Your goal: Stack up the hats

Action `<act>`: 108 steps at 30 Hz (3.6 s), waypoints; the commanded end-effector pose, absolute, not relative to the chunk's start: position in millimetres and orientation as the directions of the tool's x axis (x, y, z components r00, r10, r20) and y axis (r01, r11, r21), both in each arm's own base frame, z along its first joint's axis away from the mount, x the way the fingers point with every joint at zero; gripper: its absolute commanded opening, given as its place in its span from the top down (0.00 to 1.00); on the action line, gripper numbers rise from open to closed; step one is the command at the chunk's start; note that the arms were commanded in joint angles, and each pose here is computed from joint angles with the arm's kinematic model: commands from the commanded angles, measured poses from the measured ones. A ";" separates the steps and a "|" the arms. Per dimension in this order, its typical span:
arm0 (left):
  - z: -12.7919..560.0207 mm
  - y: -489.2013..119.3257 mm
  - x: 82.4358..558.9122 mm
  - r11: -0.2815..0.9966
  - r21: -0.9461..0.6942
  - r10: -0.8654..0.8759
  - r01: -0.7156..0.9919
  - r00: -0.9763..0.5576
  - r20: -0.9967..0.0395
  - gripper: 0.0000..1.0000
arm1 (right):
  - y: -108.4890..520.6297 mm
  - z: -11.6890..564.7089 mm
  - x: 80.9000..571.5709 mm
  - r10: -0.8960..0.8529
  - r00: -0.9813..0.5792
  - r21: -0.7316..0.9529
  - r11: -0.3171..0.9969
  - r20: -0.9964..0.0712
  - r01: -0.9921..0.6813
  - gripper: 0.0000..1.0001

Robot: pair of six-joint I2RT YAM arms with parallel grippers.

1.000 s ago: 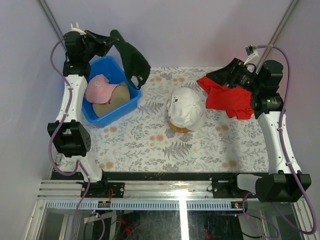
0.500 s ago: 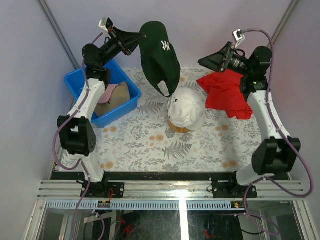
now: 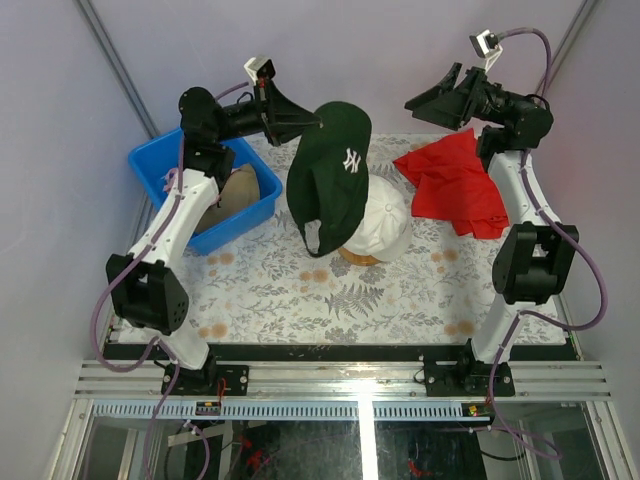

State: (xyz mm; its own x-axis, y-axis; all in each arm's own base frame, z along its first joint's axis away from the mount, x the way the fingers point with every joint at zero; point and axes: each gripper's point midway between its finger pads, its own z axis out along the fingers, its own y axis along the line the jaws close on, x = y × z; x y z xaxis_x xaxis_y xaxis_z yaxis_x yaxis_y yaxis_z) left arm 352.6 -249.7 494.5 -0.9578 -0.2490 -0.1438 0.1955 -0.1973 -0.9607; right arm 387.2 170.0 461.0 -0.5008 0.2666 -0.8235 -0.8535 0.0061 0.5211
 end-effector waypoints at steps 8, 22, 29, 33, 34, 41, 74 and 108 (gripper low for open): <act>499.9 -259.8 281.9 -0.060 -0.998 0.003 0.027 -1.000 -0.028 1.00 | 208.9 460.9 318.9 0.097 -0.334 0.325 -0.105 -0.937 -0.940 0.13; 503.3 -263.2 271.4 -0.054 -0.997 0.059 -0.059 -0.997 0.055 1.00 | 244.9 458.7 268.1 0.031 -0.333 0.317 -0.238 -0.942 -0.918 0.15; 496.6 -265.1 277.3 -0.050 -0.995 0.052 -0.081 -0.996 0.079 1.00 | 253.9 448.5 245.7 0.013 -0.363 0.345 -0.276 -0.932 -0.897 0.27; 495.6 -266.0 279.7 -0.050 -0.995 0.050 -0.083 -0.996 0.081 1.00 | 255.4 443.5 238.3 0.004 -0.380 0.363 -0.284 -0.925 -0.888 0.58; 494.4 -266.1 280.2 -0.049 -0.995 0.049 -0.089 -0.995 0.087 1.00 | 255.3 442.3 237.7 0.004 -0.384 0.367 -0.283 -0.923 -0.886 0.63; 481.1 -265.3 287.1 -0.042 -0.993 0.014 -0.109 -0.994 0.108 1.00 | 253.4 443.3 230.3 0.010 -0.407 0.387 -0.285 -0.914 -0.877 0.99; 256.6 -233.8 407.1 0.344 -0.934 -0.527 0.099 -0.803 -0.279 0.49 | 176.3 488.1 327.5 0.587 -0.628 0.827 0.135 -0.511 -0.546 1.00; 263.0 -235.1 405.5 0.232 -0.968 -0.494 0.096 -0.846 -0.202 0.37 | 132.3 491.0 338.3 0.778 -0.602 0.942 -0.039 -0.180 -0.332 1.00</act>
